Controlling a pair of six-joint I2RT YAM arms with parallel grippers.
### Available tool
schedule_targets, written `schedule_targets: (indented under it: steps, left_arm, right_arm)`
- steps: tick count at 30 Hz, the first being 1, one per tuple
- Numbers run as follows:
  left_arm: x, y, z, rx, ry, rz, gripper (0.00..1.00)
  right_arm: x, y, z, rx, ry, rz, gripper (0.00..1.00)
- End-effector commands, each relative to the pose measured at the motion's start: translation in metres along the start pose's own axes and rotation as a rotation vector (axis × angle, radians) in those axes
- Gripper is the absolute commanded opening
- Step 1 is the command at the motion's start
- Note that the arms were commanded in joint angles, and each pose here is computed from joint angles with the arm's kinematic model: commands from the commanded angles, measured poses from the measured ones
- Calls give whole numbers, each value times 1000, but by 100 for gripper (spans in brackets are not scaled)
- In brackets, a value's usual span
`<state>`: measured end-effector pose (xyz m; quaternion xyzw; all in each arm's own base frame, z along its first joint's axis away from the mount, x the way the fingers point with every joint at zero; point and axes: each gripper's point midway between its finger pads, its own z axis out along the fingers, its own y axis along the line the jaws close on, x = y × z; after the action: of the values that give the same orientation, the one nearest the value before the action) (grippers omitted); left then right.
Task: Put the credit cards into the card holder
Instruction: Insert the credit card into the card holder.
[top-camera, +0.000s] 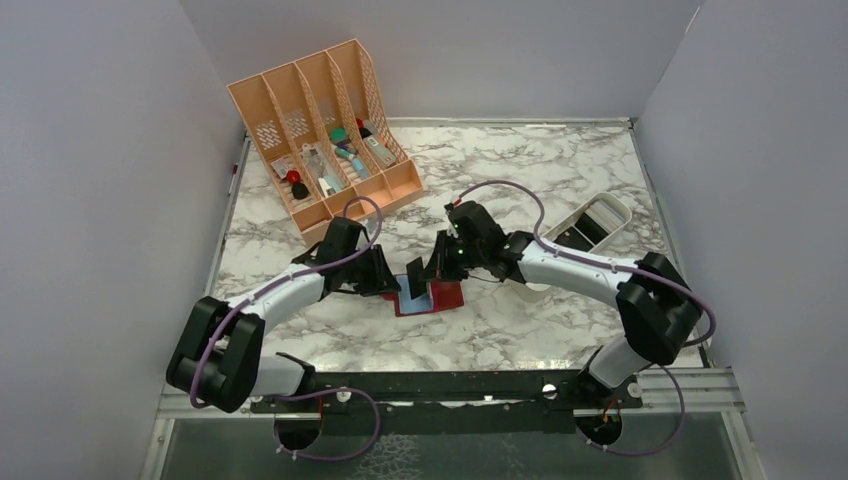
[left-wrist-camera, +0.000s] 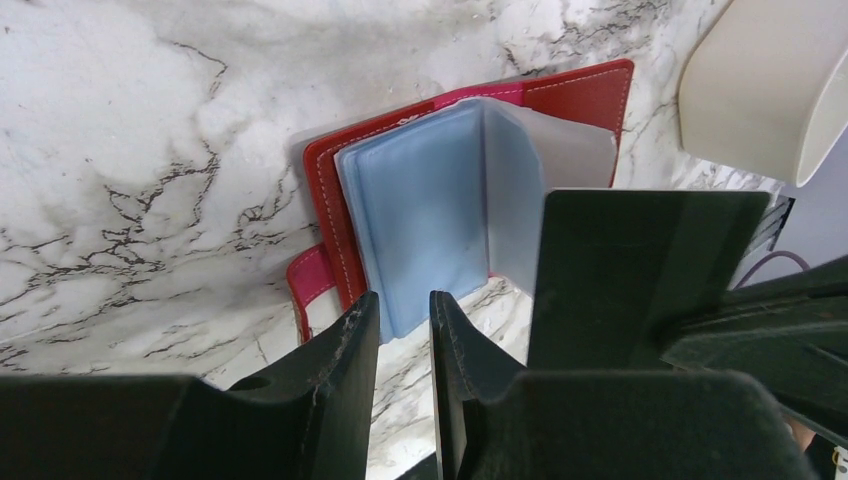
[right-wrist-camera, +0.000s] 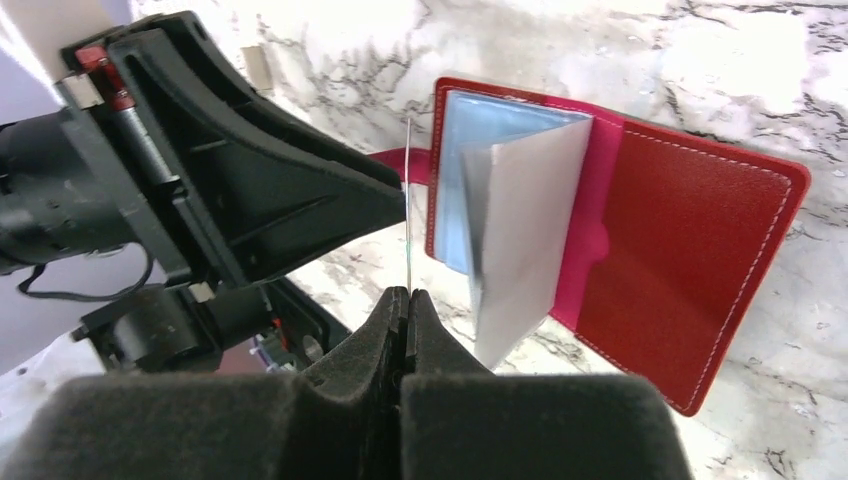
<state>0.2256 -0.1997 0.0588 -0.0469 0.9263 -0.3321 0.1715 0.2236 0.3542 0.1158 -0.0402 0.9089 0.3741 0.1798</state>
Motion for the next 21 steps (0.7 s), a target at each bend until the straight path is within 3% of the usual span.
schedule_targets:
  steps: [1,6,21]
  left_arm:
    - [0,7,7,-9,-7,-13,28]
    - [3,17,14,-40,9,-21,28]
    - [5,40,23,-134,4,-28,27]
  right_arm:
    - [-6,-16,11,92,-31,-15,1]
    - [-2,-46,15,193,-34,-65,1]
    - [5,-64,9,100,-66,-89,1]
